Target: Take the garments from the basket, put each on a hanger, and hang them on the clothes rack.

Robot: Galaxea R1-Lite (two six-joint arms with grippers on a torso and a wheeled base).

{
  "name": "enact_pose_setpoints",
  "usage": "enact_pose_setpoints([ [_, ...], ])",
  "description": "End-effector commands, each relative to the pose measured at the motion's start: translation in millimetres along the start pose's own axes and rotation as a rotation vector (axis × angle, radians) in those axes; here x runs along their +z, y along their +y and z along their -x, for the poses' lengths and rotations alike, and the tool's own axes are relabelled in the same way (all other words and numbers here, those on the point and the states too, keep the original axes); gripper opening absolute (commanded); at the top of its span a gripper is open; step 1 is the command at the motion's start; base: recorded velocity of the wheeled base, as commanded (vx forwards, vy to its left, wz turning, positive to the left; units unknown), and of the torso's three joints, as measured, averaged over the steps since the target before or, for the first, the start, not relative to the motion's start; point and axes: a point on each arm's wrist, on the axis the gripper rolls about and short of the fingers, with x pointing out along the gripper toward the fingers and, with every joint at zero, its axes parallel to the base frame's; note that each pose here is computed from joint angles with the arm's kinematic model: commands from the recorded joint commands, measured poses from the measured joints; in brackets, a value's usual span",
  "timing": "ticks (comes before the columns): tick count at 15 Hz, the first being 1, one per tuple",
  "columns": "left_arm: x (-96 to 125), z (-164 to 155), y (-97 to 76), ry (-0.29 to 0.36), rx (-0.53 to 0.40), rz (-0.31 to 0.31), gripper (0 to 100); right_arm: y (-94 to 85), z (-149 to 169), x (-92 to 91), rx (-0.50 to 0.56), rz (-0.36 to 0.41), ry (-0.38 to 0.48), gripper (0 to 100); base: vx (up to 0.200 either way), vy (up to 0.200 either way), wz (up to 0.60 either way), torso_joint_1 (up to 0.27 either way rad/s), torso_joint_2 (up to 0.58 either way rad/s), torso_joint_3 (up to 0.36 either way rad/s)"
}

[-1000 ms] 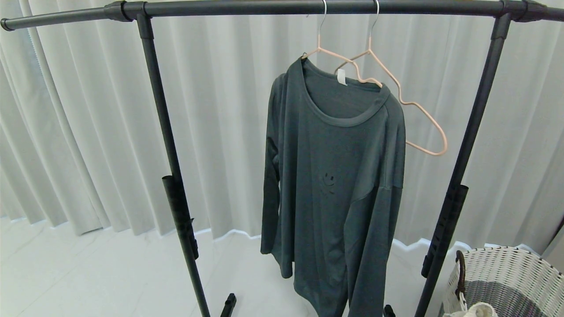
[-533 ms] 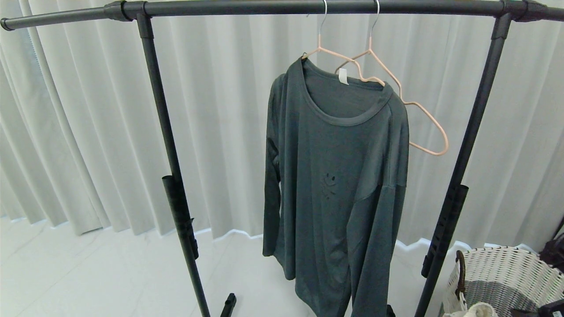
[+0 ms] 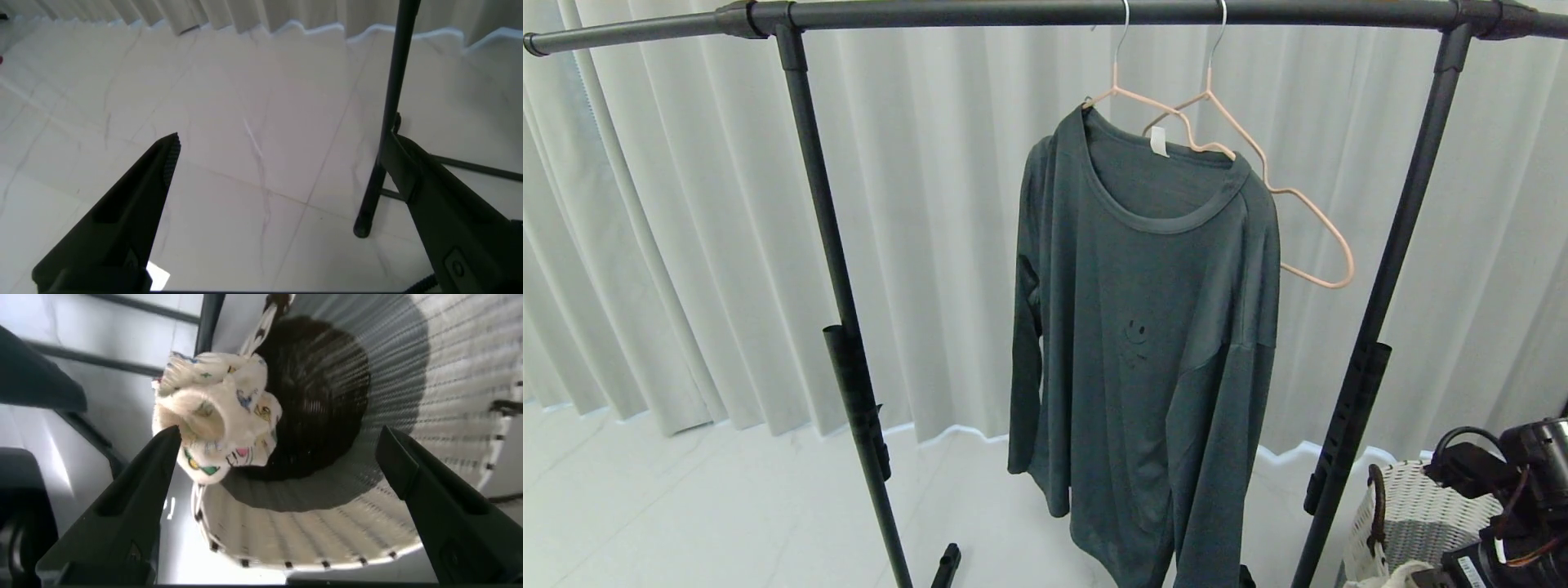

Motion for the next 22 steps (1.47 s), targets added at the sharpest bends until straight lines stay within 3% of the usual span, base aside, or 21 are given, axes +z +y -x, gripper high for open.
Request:
enact_pose_setpoints([
  [1,0,-1,-0.4,0.012,-0.001,-0.006,100,2.8,-20,0.7,0.008,0.009,0.056,100,0.000,0.000,0.00,0.000,0.00,0.000],
  [3,1,-2,-0.9,0.023,-0.002,-0.013,100,2.6,-29,2.4,-0.029,0.007,0.054,100,0.000,0.000,0.00,0.000,0.00,0.000],
  [5,1,-3,-1.2,0.032,-0.005,-0.018,100,2.4,-37,-3.4,-0.132,0.014,0.094,100,0.000,0.000,0.00,0.000,0.00,0.000],
  [10,1,-3,-1.2,0.032,-0.005,-0.018,100,5.7,-39,-18.6,-0.143,0.006,0.080,100,0.000,0.000,0.00,0.000,0.00,0.000],
  [11,1,-3,-1.2,0.032,-0.005,-0.018,100,6.1,-39,-20.8,-0.147,0.003,0.061,0,0.000,0.000,0.00,0.000,0.00,0.000],
  [17,1,-2,-1.5,0.025,-0.016,-0.022,100,7.0,-10,-8.9,-0.157,0.008,-0.095,0,0.000,0.000,0.00,0.000,0.00,0.000],
  [22,1,-2,-1.4,0.022,-0.019,-0.022,100,7.4,45,35.5,-0.123,0.035,-0.248,0,-0.160,0.000,0.00,0.004,0.00,0.001],
])
